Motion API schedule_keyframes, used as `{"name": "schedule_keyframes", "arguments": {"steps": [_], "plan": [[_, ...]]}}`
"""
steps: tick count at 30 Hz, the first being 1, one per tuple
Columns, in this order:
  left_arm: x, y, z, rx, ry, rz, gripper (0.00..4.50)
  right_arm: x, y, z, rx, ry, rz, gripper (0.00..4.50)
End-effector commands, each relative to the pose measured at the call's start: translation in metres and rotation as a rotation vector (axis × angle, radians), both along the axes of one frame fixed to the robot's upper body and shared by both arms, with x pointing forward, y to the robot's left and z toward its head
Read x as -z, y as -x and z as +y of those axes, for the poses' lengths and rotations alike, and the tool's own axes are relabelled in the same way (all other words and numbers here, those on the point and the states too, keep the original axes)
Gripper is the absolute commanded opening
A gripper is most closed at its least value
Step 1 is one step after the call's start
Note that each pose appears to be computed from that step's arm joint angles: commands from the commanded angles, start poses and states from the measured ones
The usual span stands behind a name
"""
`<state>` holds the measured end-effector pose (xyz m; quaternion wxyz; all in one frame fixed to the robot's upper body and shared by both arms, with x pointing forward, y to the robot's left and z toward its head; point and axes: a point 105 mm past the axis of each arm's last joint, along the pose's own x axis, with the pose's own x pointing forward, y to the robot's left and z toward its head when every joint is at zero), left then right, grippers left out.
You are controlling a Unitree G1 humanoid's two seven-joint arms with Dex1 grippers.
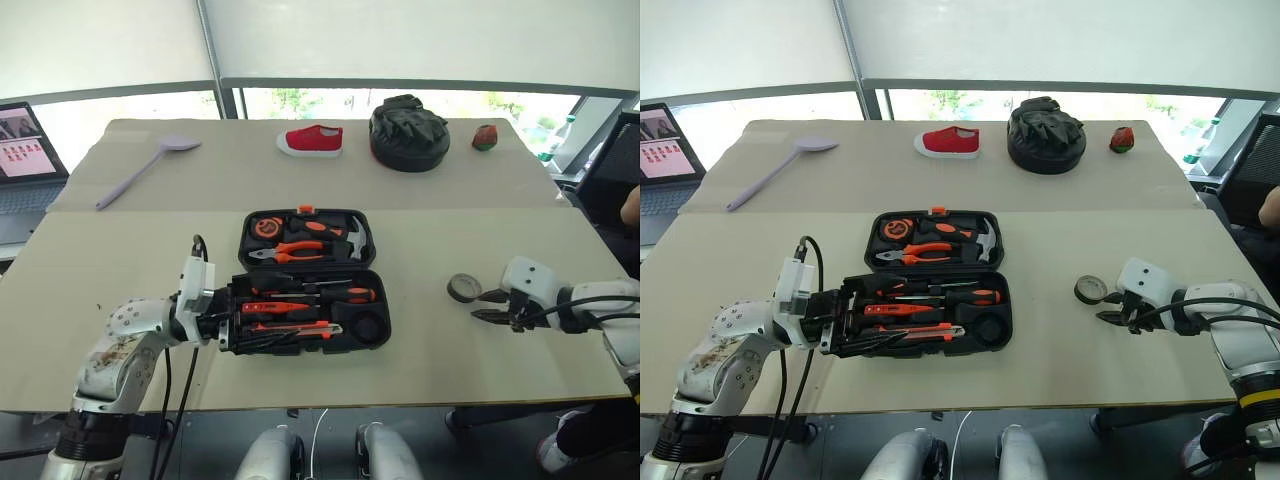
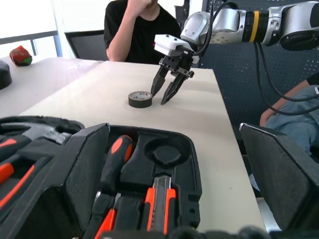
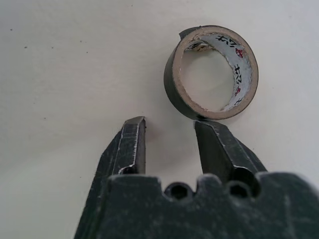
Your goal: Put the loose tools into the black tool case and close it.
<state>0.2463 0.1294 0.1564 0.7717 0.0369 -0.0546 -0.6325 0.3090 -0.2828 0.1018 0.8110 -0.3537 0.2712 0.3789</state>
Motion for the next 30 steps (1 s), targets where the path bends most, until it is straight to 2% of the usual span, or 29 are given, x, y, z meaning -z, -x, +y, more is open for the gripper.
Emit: {"name": "schedule_keyframes", "arguments": {"steps": [1, 6, 19, 22, 25, 26, 28, 30], "plan": [[-0.011, 0.005, 0.002, -0.001, 0.004, -0.052, 4.5, -0.022, -0.001, -0.009, 0.022, 0.069, -0.059, 2.03], [-0.009, 0.005, 0.003, -0.007, -0.002, -0.048, 4.5, -0.037, 0.001, 0.01, -0.049, 0.022, -0.069, 2.03], [-0.009, 0.006, 0.001, -0.007, -0.011, -0.055, 4.5, -0.015, -0.031, 0.029, -0.12, 0.06, -0.033, 2.03], [-0.008, 0.009, 0.0, -0.007, -0.011, -0.052, 4.5, -0.016, -0.036, 0.039, -0.157, 0.051, -0.042, 1.29], [-0.007, 0.011, 0.0, -0.006, -0.011, -0.051, 4.5, -0.017, -0.036, 0.037, -0.161, 0.054, -0.033, 0.23], [-0.007, 0.011, 0.0, -0.006, -0.011, -0.051, 4.5, -0.018, -0.036, 0.035, -0.167, 0.061, -0.032, 0.07], [-0.006, 0.012, -0.001, -0.005, -0.012, -0.051, 4.5, -0.022, -0.035, 0.038, -0.194, 0.044, -0.032, 0.07], [-0.005, 0.013, -0.001, -0.003, -0.011, -0.051, 4.5, -0.037, -0.031, 0.057, -0.296, -0.024, -0.061, 0.07]]}}
